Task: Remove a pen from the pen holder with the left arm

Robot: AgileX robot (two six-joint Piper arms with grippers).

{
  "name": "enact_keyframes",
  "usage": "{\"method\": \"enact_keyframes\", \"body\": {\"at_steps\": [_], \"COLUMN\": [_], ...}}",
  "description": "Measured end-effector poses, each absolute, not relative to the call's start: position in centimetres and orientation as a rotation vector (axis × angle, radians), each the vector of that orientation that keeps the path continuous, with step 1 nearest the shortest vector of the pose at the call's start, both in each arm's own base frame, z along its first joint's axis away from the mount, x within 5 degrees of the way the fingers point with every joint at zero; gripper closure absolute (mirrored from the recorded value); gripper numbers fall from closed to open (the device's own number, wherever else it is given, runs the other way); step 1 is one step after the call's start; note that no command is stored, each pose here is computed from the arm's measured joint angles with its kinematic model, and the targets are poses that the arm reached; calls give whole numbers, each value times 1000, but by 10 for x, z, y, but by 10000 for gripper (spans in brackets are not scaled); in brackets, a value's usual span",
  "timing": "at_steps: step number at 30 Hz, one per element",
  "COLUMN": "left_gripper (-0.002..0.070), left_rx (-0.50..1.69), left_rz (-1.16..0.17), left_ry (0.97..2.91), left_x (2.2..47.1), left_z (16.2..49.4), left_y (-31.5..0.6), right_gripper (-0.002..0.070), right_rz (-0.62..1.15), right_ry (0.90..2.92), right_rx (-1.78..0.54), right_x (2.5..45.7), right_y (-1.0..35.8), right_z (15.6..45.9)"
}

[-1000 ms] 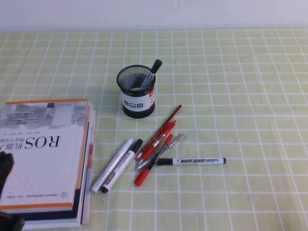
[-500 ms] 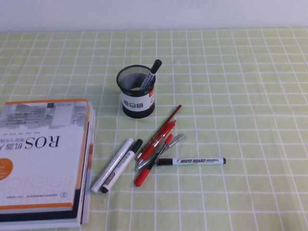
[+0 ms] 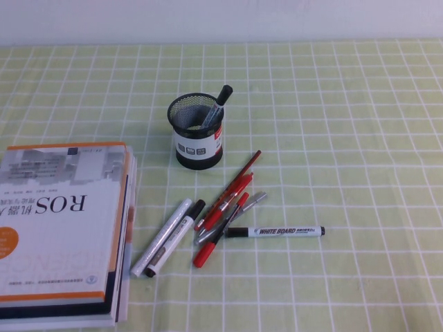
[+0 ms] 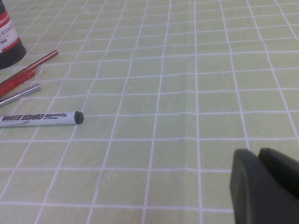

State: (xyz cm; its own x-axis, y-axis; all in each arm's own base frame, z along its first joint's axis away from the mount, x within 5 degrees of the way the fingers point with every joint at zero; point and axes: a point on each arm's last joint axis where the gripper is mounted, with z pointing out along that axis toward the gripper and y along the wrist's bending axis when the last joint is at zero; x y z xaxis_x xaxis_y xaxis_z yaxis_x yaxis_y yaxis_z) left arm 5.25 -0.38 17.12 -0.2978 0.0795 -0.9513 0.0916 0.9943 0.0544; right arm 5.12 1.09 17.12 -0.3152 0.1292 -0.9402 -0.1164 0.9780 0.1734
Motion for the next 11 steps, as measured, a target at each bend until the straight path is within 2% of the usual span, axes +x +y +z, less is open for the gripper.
{"method": "enact_keyframes", "body": {"at_steps": [11], "left_gripper": [678], "left_rx": [125], "left_rz": [-10], "left_ry": [1877], "left_x": [52], "left_z": [171], "left_y": [-4], "right_gripper": [689], "right_rz": [245], "right_ry": [1876], "right_rx": [9], "right_x": [51], "right_y": [11], "right_z": [171]}}
